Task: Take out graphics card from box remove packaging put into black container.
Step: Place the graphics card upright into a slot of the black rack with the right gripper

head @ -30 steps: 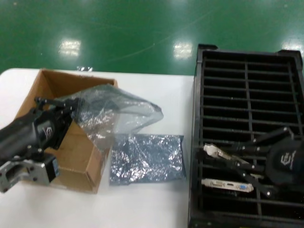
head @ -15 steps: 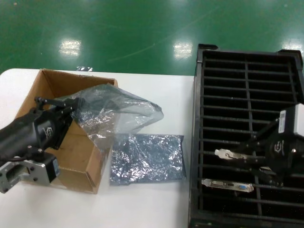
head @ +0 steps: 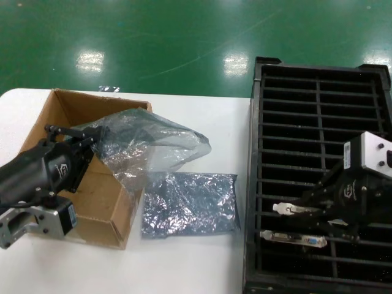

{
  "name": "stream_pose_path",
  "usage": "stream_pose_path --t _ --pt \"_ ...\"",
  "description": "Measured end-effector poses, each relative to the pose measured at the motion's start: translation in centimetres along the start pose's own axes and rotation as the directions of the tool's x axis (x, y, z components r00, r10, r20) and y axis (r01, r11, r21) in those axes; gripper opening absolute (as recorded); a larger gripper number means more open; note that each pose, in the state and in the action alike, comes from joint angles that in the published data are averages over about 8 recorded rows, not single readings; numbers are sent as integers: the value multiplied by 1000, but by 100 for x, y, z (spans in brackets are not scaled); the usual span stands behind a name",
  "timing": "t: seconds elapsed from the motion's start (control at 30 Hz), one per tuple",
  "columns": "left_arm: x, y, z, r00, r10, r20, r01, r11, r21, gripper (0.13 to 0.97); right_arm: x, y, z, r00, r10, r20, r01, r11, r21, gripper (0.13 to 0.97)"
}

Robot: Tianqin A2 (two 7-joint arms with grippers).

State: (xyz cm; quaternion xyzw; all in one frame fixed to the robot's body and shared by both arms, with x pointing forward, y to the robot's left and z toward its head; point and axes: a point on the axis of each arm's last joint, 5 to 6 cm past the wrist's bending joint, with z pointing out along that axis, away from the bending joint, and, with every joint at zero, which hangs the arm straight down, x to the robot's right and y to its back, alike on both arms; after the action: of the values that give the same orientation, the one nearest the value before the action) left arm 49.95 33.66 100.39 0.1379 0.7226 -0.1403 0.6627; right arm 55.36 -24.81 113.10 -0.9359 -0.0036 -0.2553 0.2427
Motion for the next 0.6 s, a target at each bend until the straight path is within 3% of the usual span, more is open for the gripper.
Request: stream_pose_path --t 0.6 --pt "0 0 0 1000 0 0 0 1000 0 138 140 -9 136 998 6 69 -6 1000 7 188"
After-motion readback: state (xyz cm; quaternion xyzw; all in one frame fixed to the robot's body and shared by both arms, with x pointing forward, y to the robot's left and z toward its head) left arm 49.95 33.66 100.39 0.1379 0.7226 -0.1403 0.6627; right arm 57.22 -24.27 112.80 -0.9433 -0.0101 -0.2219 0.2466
